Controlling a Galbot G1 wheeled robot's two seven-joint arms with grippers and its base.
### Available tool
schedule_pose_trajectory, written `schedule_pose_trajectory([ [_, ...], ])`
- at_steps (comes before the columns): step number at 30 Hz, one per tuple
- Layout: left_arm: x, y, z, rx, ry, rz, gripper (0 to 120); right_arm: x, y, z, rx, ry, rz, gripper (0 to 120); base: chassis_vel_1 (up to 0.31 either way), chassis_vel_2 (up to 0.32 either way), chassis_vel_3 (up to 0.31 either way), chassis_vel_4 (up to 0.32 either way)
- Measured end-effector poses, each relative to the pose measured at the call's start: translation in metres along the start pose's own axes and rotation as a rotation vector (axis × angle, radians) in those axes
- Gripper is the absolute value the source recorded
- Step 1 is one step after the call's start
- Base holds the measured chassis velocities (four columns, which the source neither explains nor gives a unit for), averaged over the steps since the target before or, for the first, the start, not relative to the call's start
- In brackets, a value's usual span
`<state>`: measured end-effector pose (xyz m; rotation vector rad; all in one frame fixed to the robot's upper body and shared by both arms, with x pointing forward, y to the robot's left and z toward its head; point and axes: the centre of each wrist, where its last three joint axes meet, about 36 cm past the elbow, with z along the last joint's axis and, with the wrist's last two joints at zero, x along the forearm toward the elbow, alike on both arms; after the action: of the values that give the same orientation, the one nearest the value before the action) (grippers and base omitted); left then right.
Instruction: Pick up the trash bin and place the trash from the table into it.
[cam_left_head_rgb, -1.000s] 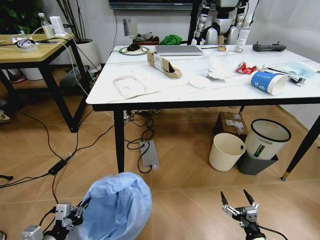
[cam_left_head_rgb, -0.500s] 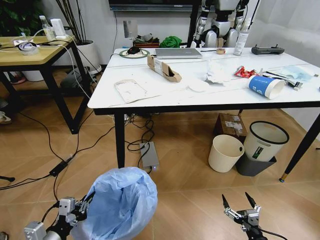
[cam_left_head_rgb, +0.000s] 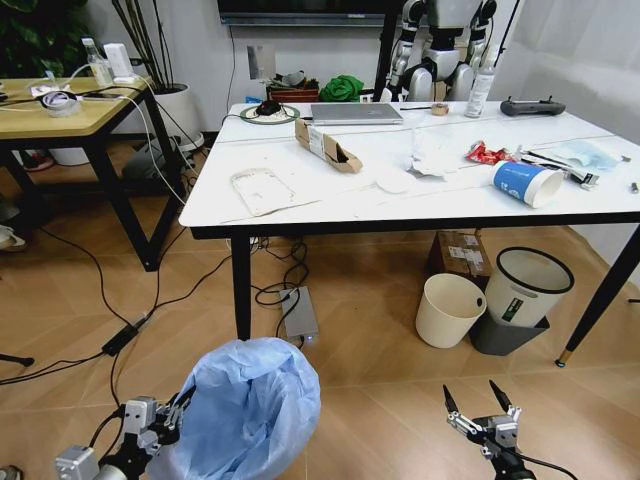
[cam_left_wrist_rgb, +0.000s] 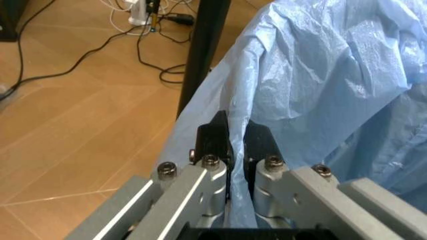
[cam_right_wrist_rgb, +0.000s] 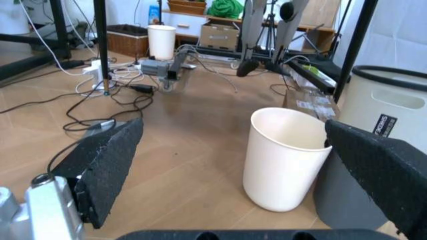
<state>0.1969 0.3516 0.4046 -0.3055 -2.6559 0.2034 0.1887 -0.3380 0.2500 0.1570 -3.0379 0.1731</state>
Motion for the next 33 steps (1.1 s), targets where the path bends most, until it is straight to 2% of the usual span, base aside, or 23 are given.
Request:
schedule_pose_trajectory([
  [22,0.001,-0.004,0.002,-0.005,0.008,0.005,0,-0.001,0.001,-0.007,-0.004,-0.025,-0.002,100,0.0,0.0,0.0,0.0],
  [27,0.001,-0.004,0.003,-0.006,0.01,0.004,0,-0.003,0.001,-0.017,-0.025,-0.07,0.007,100,0.0,0.0,0.0,0.0],
  [33,0.002,-0.004,0.003,-0.008,0.009,0.002,0,-0.003,-0.002,-0.048,-0.031,-0.129,0.014,100,0.0,0.0,0.0,0.0],
])
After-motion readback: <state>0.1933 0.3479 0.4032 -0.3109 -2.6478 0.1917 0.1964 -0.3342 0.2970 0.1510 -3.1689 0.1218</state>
